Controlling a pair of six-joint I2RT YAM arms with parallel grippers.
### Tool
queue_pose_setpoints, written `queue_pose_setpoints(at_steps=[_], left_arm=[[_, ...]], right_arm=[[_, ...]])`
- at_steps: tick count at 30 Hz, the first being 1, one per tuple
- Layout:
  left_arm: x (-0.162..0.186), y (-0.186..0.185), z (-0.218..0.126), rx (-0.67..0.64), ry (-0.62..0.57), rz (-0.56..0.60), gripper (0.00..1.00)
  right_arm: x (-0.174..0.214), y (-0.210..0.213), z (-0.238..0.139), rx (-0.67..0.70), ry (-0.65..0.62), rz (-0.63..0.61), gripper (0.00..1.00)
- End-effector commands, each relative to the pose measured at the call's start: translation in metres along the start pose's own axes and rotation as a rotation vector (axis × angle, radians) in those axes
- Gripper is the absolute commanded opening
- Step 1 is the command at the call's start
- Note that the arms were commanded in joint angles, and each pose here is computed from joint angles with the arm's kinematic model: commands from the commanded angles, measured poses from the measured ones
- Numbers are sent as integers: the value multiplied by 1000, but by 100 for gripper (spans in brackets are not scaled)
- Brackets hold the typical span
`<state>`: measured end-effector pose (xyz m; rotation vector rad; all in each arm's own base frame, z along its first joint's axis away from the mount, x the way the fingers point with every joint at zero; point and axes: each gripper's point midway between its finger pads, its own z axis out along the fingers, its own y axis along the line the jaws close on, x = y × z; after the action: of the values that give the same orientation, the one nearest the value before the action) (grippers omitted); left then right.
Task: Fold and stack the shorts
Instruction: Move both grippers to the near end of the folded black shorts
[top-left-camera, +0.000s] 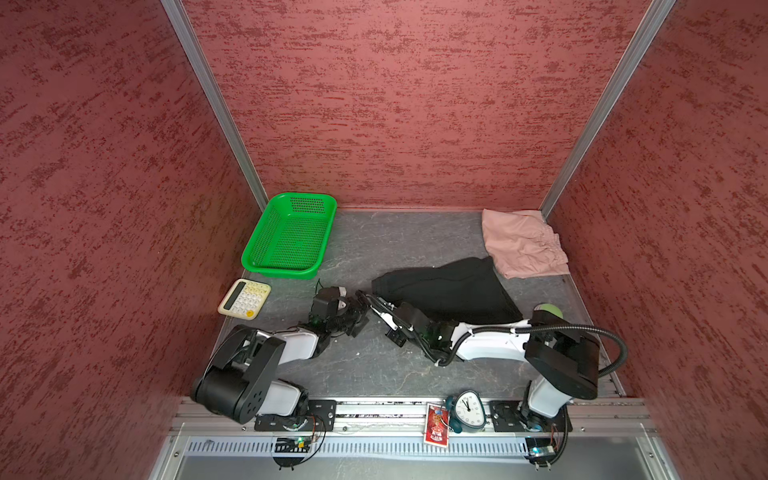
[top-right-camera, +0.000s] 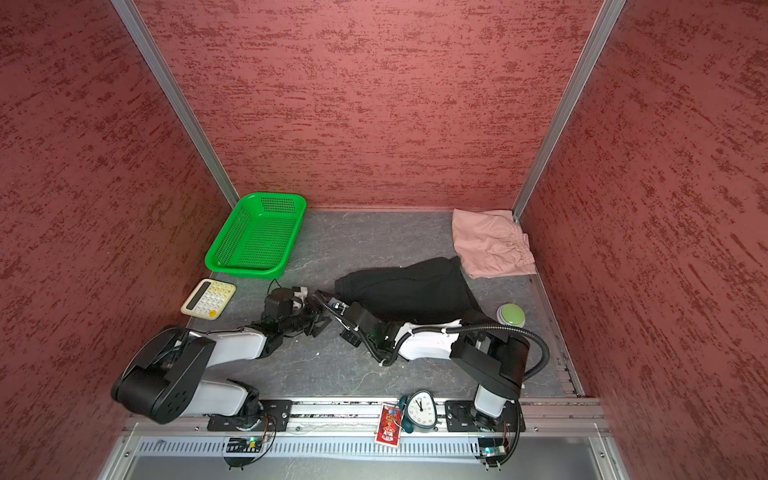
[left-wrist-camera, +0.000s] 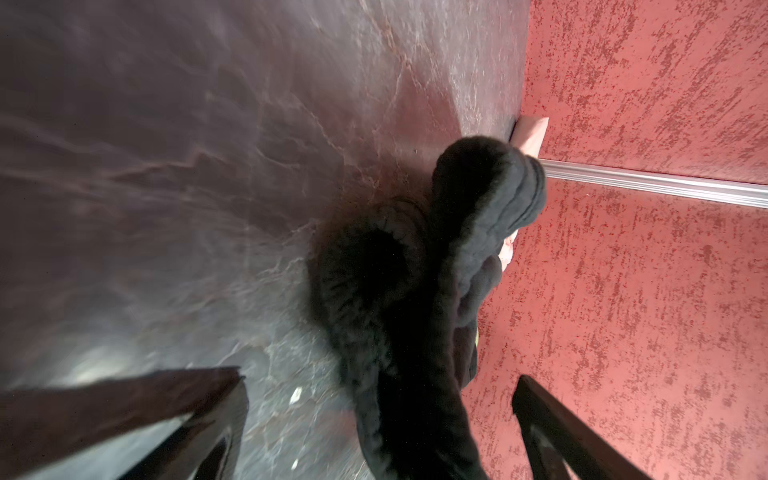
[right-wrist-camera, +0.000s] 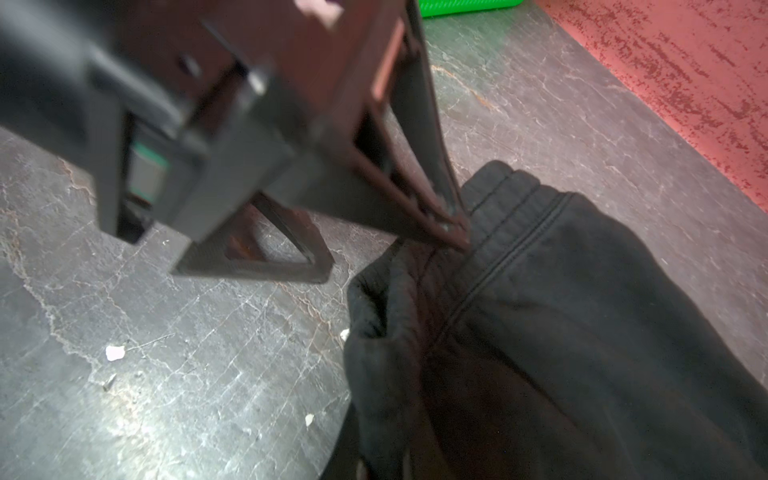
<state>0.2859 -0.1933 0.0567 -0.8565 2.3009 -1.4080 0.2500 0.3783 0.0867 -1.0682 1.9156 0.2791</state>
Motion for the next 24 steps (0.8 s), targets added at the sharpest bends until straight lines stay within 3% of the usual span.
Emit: queue_pose_setpoints(at_steps=[1,7,14,20,24], left_arm=[[6,-24,11,110,24,-6,99],[9,-17,25,115,36,-22,99],[6,-4,27,12,26,35,100],[5,-13,30,4,38,111,79],[5,-13,31,-3,46,125,74]], right_arm=[[-21,-3,-8,-5,-82,26,0],[-20,-3,-8,-8,-85,19,0],[-19,-1,-14,-25,-97,14,0],[-28,1,-20,-47,-141,33,1],[-33,2,-20,-52,-151,33,3]])
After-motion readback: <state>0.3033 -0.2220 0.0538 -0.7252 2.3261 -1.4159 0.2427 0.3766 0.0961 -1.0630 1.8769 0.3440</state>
